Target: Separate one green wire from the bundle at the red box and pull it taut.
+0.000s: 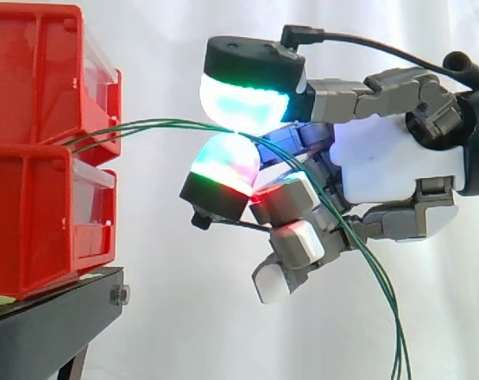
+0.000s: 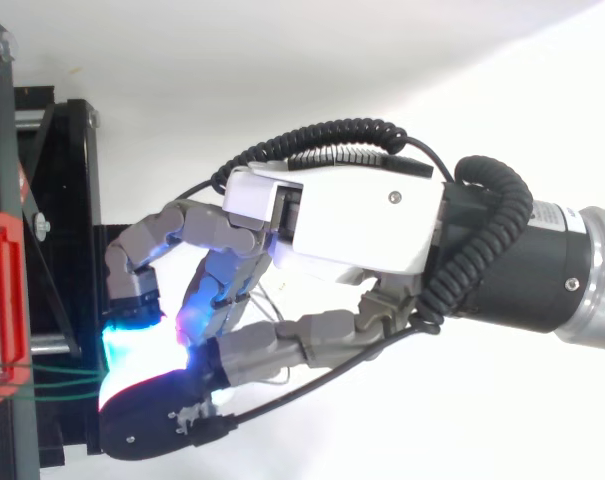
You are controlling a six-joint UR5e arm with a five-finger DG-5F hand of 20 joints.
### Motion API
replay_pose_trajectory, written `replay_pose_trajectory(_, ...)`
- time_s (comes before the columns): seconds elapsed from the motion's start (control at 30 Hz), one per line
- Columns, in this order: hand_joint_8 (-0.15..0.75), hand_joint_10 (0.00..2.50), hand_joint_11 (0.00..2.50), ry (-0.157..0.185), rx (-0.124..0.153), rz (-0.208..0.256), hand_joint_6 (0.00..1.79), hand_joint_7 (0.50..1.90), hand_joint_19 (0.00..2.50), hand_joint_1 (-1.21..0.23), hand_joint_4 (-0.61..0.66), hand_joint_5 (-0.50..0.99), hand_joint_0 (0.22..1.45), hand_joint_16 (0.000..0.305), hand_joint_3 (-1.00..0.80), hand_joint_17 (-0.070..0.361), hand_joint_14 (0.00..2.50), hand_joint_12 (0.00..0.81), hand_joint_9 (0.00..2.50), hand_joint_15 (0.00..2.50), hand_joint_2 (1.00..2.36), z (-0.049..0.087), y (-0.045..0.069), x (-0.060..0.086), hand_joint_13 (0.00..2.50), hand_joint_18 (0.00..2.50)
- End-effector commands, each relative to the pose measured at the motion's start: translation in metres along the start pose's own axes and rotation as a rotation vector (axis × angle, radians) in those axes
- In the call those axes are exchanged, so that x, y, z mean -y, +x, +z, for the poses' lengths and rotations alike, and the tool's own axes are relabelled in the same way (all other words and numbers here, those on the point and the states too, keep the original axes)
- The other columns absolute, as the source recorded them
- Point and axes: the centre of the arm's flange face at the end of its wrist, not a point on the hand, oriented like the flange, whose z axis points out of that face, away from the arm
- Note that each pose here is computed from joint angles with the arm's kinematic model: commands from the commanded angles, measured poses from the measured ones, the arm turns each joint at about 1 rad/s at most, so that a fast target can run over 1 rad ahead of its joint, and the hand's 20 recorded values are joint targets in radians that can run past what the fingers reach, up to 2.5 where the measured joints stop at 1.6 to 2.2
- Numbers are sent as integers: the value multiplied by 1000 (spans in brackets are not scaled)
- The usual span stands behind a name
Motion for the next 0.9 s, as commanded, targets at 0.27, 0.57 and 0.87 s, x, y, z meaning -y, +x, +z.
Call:
replay_pose_trajectory(0.27,360,24,1179,0,0,-2,911,1206,419,-844,189,-226,666,60,-234,136,23,381,1104,681,1021,0,0,0,1147,899)
replay_pose_trajectory(0.57,358,24,1178,0,0,1,912,1165,417,-854,227,-223,696,59,-371,133,26,370,1113,681,1012,0,0,0,1145,899)
replay_pose_trajectory(0.87,361,24,1197,-2,-1,-1,908,1177,409,-859,220,-214,722,58,-500,130,26,364,1149,679,1000,0,1,1,1158,908)
